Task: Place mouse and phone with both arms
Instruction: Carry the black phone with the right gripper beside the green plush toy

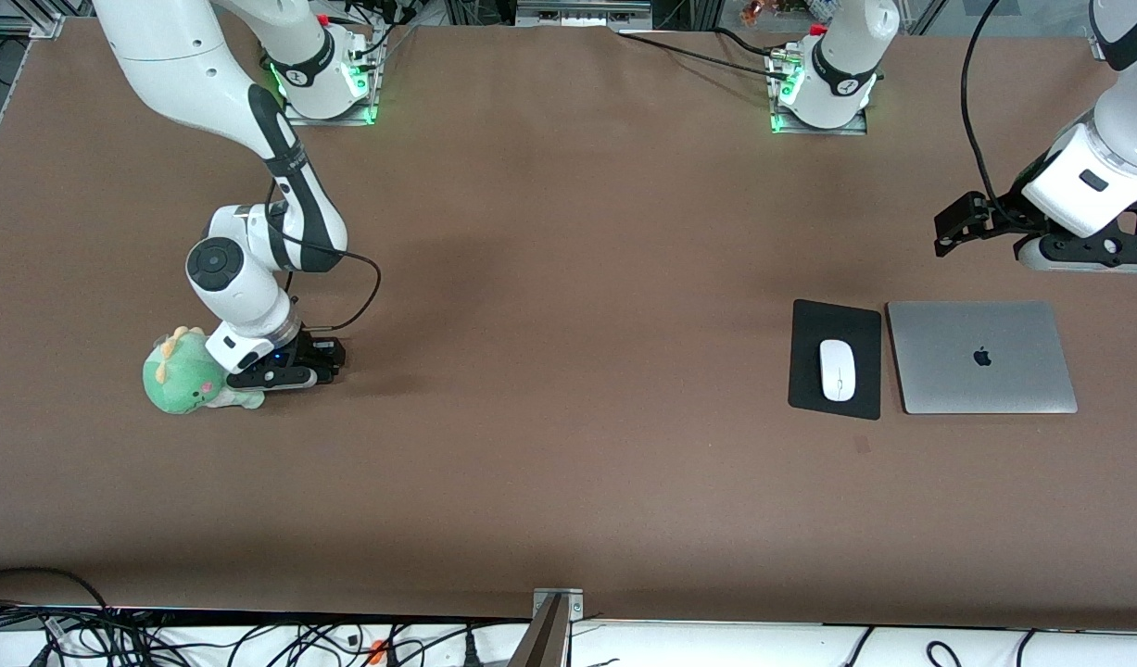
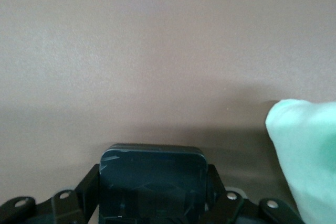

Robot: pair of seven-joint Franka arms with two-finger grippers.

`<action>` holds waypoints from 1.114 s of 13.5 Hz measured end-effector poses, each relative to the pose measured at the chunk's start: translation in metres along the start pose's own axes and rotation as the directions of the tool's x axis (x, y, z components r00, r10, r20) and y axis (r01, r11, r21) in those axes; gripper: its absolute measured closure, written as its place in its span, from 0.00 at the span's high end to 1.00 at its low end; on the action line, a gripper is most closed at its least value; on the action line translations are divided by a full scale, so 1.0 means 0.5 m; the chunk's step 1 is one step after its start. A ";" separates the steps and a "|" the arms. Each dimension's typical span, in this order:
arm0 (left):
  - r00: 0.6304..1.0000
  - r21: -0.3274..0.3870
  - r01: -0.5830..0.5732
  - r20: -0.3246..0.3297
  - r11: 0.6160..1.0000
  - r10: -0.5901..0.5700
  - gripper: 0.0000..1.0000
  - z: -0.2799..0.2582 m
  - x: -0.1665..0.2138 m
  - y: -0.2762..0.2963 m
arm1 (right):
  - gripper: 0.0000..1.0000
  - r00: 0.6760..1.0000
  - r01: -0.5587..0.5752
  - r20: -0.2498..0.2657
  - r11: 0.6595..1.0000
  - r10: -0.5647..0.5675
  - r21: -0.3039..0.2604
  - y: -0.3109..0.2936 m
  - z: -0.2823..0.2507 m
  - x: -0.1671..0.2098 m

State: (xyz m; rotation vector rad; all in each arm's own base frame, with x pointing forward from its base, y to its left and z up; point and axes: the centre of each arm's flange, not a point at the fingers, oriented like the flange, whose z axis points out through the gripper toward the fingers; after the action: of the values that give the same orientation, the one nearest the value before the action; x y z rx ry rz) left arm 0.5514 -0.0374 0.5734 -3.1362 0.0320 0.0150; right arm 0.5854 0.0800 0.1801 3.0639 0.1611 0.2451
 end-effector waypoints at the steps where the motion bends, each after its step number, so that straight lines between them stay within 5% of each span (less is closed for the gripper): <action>1: 1.000 0.000 -0.003 0.005 1.000 0.003 1.00 0.003 -0.001 0.004 | 0.81 1.000 0.000 -0.003 1.000 0.000 0.000 0.000 0.001 -0.002; 4: 1.000 0.001 -0.006 0.009 1.000 0.006 1.00 0.006 -0.001 0.007 | 0.83 1.000 0.000 -0.020 1.000 0.000 -0.001 0.000 0.005 -0.009; 7: 1.000 0.000 -0.006 0.002 1.000 0.006 1.00 -0.001 0.001 0.007 | 0.99 1.000 0.003 -0.022 1.000 -0.003 0.001 -0.004 0.004 -0.010; 9: 1.000 0.000 -0.006 -0.001 1.000 0.006 1.00 -0.007 0.003 0.008 | 1.00 1.000 0.006 -0.021 1.000 -0.006 0.006 -0.009 -0.004 -0.002; 15: 1.000 0.000 0.007 0.000 1.000 -0.007 1.00 -0.023 0.004 -0.007 | 1.00 0.993 -0.011 0.117 0.999 0.005 0.050 -0.025 -0.160 0.128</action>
State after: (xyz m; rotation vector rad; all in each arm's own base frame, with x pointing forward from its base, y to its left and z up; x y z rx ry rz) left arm 0.5537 -0.0340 0.5849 -3.1367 0.0207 0.0156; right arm 0.6341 0.1038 0.2678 3.1186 0.1513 0.0629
